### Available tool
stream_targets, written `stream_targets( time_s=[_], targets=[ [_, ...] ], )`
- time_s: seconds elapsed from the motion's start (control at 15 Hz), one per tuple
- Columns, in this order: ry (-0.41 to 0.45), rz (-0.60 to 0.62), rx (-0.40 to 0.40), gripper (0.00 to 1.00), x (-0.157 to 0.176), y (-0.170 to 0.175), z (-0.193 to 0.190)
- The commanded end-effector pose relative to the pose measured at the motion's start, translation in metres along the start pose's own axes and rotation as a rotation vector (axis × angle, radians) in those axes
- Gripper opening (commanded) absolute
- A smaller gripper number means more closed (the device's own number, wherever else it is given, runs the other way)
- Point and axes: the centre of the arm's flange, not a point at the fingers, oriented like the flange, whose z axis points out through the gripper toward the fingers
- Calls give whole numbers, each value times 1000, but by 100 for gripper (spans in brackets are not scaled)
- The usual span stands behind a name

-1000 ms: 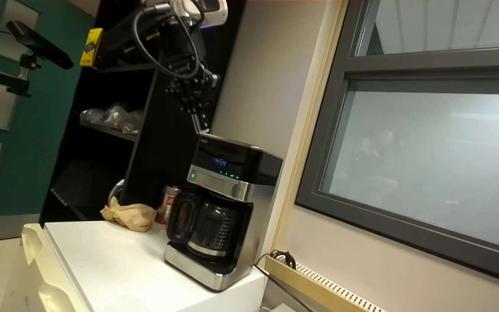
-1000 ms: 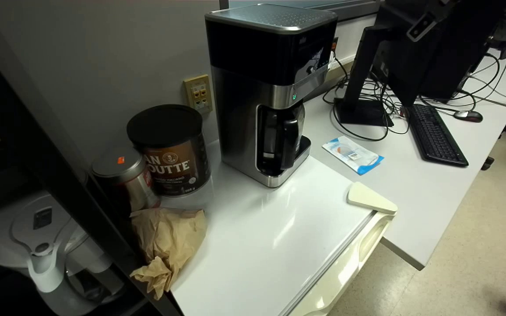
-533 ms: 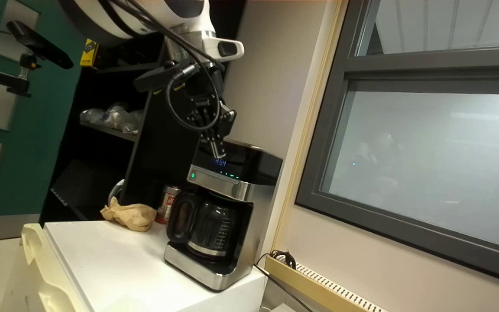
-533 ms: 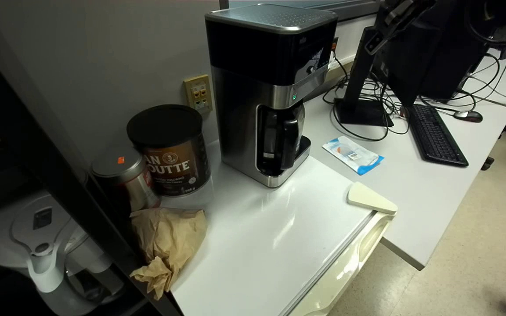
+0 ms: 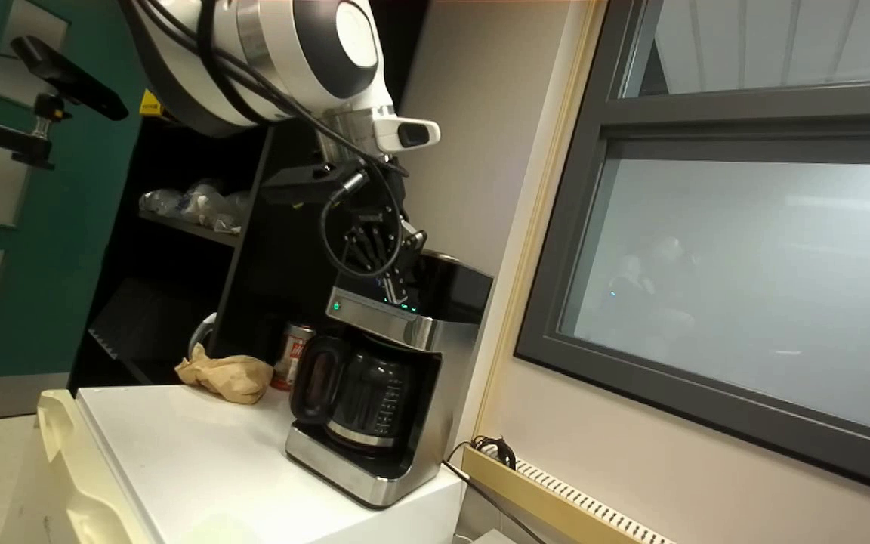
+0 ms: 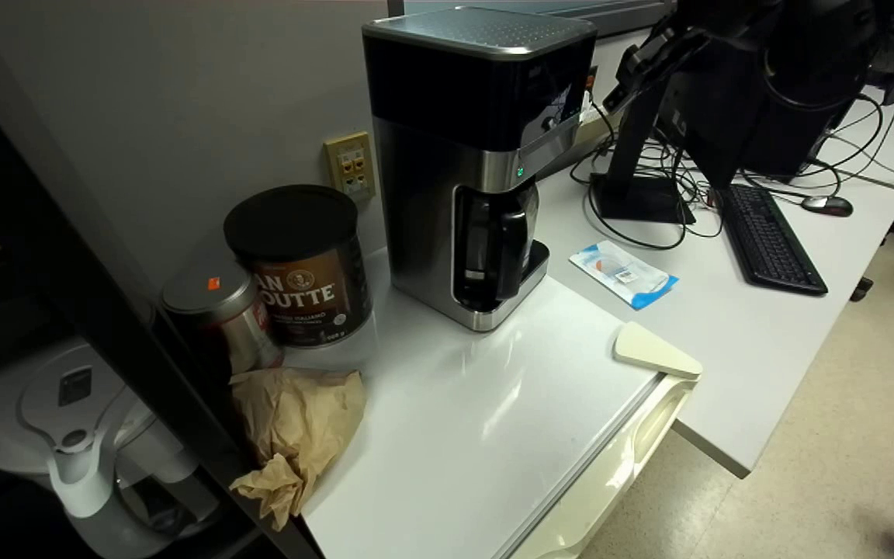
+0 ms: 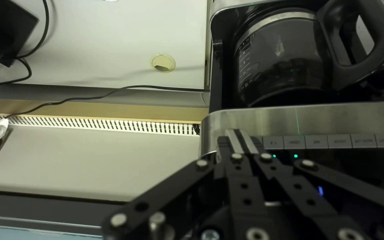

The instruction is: Press a button on the coffeemaker.

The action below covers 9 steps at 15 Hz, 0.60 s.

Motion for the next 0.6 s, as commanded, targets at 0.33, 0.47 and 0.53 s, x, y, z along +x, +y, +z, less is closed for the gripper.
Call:
stream_targets(
  time_s=[0.33,0.47,0.53],
  targets=[
    [33,39,22,1,27,-11,42],
    [26,42,22,1,28,-12,48],
    [19,61,25,1,27,-11,50]
  ],
)
